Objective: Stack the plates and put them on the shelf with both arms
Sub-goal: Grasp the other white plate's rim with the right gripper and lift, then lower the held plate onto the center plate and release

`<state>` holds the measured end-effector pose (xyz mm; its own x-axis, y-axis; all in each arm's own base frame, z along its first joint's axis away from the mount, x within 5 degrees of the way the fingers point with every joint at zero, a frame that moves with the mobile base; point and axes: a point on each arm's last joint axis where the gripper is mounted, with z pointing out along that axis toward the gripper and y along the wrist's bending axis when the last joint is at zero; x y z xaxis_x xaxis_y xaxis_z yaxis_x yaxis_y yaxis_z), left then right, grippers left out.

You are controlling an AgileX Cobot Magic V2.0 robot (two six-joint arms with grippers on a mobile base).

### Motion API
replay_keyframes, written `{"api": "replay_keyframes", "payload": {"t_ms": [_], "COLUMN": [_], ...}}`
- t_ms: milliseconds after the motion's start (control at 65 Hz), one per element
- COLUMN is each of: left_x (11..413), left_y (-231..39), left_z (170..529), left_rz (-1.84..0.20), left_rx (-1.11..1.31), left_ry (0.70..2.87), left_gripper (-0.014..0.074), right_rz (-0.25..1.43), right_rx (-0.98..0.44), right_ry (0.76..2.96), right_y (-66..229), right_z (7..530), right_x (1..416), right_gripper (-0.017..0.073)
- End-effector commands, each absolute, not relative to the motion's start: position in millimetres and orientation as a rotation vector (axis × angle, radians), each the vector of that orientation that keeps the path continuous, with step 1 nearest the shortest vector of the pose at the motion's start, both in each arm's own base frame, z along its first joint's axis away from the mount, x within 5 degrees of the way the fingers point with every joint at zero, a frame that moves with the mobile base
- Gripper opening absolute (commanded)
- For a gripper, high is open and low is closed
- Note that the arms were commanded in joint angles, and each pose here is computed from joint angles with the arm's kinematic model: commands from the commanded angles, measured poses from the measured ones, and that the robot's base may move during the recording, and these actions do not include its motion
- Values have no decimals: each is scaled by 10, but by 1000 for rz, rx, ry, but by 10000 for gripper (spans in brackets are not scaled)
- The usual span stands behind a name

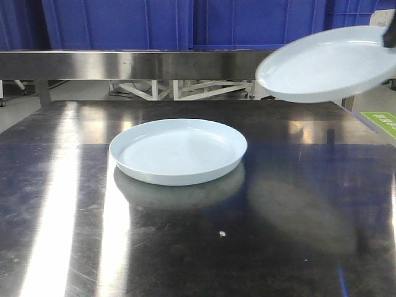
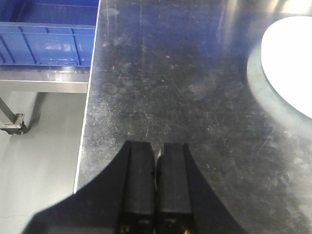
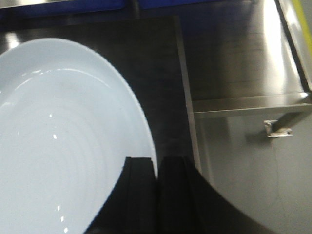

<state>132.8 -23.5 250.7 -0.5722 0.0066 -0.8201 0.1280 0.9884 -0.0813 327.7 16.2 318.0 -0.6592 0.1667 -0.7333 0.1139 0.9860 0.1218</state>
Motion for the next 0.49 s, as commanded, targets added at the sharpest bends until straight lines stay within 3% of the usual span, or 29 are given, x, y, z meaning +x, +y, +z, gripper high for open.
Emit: {"api": "replay_keyframes", "payload": {"t_ms": [0, 277, 477], "left_x": [1378, 1378, 1378], "left_y": [-240, -240, -240], "left_z": [2651, 2651, 2651], "left_rz": [-178, -178, -178], "left_rx": [73, 73, 73], "left_ry": [2079, 2079, 2079], "left_gripper": [87, 87, 87], "right_rz": [133, 261, 295], "right_rx": [98, -154, -246], "right_ry": [2182, 2197, 2228], "right_y": [395, 1233, 1615], "right_z": [3463, 3251, 3072], "right_x": [3274, 3418, 3561], "right_gripper": [28, 28, 29]}}
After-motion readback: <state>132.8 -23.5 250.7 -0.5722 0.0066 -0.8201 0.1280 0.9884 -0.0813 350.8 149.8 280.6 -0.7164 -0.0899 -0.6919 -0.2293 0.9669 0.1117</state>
